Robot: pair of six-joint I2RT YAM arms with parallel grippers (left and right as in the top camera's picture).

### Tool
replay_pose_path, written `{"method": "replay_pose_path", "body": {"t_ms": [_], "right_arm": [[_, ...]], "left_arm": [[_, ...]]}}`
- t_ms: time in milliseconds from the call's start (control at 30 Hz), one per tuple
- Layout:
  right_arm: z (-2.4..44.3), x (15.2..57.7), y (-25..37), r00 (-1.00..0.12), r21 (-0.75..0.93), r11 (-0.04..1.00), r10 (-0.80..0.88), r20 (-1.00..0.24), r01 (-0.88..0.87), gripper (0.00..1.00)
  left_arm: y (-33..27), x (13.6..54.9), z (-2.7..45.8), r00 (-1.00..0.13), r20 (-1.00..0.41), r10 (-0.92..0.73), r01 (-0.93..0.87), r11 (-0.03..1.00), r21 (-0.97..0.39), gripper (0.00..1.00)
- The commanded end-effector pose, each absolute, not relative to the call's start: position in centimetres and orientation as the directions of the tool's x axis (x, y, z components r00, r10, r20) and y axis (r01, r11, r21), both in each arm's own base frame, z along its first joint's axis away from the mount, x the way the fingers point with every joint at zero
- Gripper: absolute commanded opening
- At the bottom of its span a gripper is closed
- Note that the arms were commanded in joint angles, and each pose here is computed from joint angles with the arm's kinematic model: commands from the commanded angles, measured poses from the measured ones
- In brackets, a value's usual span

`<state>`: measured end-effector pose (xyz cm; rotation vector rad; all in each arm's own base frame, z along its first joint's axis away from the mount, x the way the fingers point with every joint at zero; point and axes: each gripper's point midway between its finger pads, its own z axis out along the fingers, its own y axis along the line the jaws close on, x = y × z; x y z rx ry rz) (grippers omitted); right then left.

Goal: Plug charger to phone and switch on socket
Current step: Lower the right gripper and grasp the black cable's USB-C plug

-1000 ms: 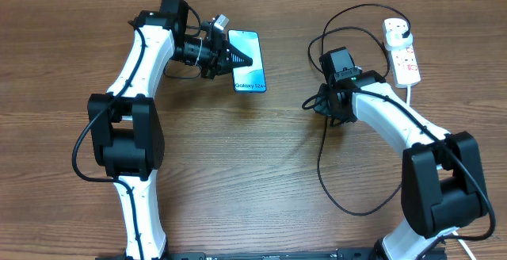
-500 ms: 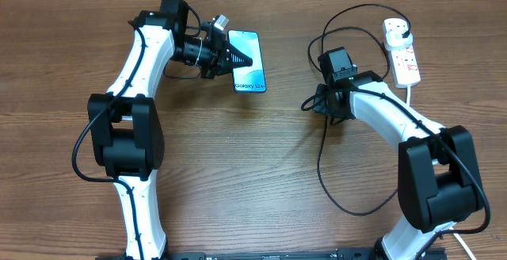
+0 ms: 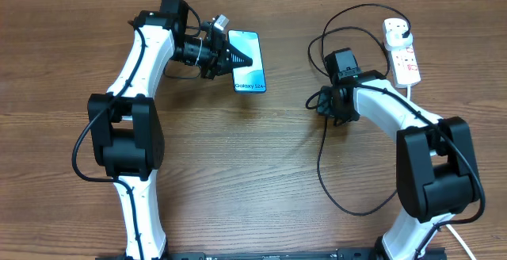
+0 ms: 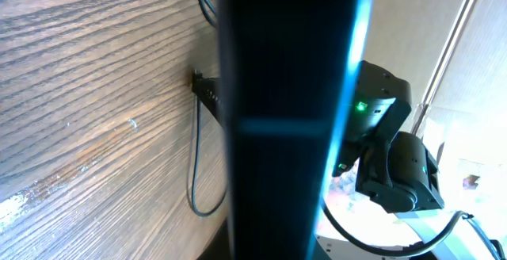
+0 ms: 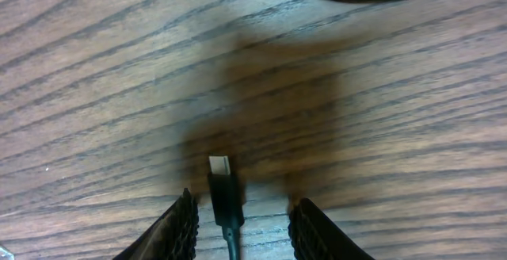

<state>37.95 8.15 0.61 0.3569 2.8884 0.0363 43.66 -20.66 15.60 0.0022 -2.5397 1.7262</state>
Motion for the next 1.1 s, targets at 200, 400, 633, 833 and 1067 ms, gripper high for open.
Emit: {"method": "replay_pose_path", "body": {"t_ms": [200,400,633,833,1067], "right_arm": [[0.0,37.7,8.7,-0.959,0.068,0.980,0.199,-0.200,0.189,0.34],[-0.8,37.3,8.6,-0.965,0.055,0.980,0.198,-0.174,0.191,0.33],[-1.0,37.2,8.6,-0.965,0.053,0.980,0.198,-0.170,0.191,0.21],[-1.0,37.3,8.6,-0.965,0.054,0.980,0.198,-0.172,0.191,0.12],[-0.9,37.3,8.8,-0.966,0.065,0.980,0.198,-0.166,0.189,0.04]], "left_arm": [[-21.3,43.5,16.9,-0.998,0.028,0.062,-0.007,0.317,-0.948,0.04],[-21.3,43.5,16.9,-0.998,0.028,0.062,-0.007,0.317,-0.948,0.04],[-21.3,43.5,16.9,-0.998,0.028,0.062,-0.007,0.316,-0.949,0.04],[-21.3,43.5,16.9,-0.998,0.028,0.062,-0.007,0.315,-0.949,0.04],[-21.3,43.5,16.9,-0.998,0.028,0.062,-0.007,0.315,-0.949,0.04]]}}
